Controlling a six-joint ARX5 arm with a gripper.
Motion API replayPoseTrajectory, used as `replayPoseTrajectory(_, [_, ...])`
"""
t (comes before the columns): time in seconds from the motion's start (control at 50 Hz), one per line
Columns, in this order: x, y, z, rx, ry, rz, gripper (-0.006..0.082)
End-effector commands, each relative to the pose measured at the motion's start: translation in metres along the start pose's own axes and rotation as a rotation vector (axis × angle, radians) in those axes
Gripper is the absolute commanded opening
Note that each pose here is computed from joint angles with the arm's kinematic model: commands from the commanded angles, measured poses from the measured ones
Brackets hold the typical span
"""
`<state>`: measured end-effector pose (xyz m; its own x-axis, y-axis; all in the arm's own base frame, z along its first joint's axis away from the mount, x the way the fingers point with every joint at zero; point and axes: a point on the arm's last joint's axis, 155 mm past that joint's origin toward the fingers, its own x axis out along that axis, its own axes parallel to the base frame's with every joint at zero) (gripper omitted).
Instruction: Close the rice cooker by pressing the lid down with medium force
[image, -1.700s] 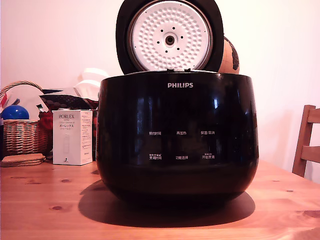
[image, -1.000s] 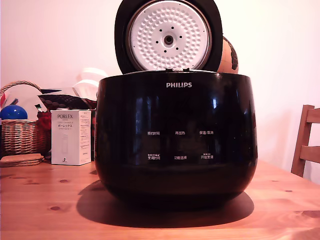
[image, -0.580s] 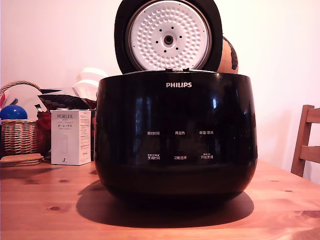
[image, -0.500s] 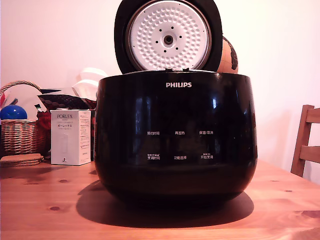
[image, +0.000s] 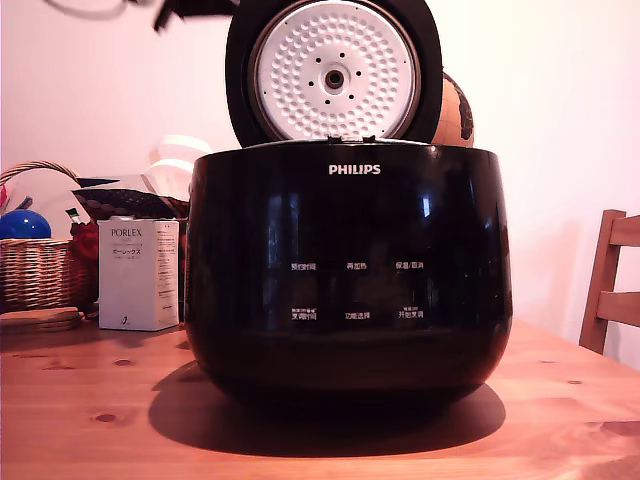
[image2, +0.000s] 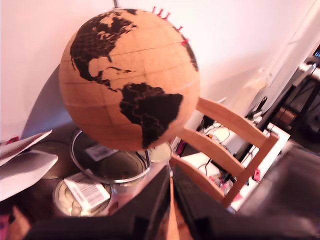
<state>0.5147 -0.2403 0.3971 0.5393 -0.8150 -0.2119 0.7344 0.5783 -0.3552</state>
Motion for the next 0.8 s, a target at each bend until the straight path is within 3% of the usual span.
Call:
replayPoseTrajectory(0.0, [0.012, 0.007, -0.006, -0.015, -0.001, -0.011, -0.0024])
replayPoseTrajectory(0.52, [0.052, -0.010, -0.015, 0.005, -0.020, -0.058, -0.0024])
replayPoseTrajectory(0.78, [0.075, -0.005, -0.041, -0.015, 0.029, -0.064, -0.0024])
